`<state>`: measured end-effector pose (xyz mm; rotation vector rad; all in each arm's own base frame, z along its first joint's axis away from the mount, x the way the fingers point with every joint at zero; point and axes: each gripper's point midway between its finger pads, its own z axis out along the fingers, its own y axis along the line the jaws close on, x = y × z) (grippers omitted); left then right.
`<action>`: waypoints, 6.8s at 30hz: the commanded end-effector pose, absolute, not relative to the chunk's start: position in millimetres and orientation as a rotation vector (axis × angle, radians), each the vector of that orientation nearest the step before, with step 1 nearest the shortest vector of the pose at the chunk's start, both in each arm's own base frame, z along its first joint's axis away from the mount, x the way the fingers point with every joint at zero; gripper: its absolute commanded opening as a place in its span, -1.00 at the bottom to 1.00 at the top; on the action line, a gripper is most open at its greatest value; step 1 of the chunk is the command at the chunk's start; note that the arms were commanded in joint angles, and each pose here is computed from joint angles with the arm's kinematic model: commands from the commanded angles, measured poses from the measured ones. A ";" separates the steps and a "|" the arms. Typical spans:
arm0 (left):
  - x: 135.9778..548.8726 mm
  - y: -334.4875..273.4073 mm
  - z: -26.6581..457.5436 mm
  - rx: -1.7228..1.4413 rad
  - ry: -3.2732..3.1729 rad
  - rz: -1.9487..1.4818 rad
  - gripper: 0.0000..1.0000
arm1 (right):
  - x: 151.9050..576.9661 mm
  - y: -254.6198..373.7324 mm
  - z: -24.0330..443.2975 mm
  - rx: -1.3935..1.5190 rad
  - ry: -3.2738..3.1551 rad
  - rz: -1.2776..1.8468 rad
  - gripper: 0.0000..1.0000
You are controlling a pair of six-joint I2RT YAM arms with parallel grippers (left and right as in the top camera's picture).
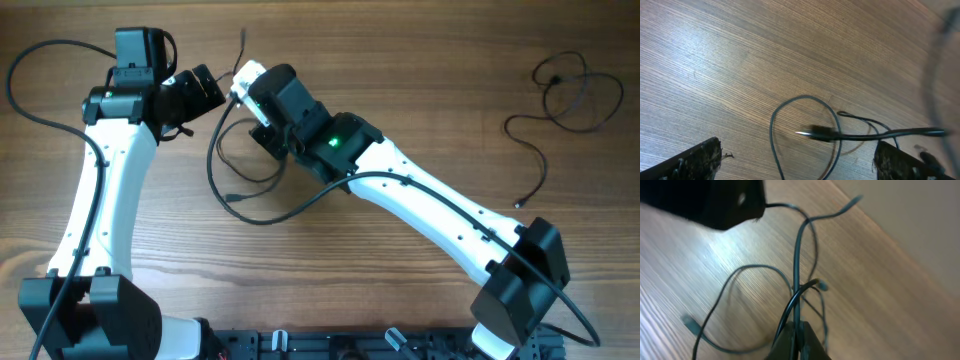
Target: Untangle cables
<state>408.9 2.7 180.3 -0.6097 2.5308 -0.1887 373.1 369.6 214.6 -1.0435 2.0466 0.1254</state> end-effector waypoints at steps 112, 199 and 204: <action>389.7 -88.1 98.1 -0.513 2.874 -0.519 1.00 | 342.5 264.6 99.2 -0.785 2.814 0.463 0.02; 385.3 -162.2 158.1 -0.186 2.688 -1.363 0.40 | 381.9 268.8 182.5 -0.769 2.300 0.414 -0.91; 368.7 -184.8 155.9 0.060 2.697 -1.348 0.28 | 393.1 266.9 190.1 -0.587 2.316 0.465 -0.91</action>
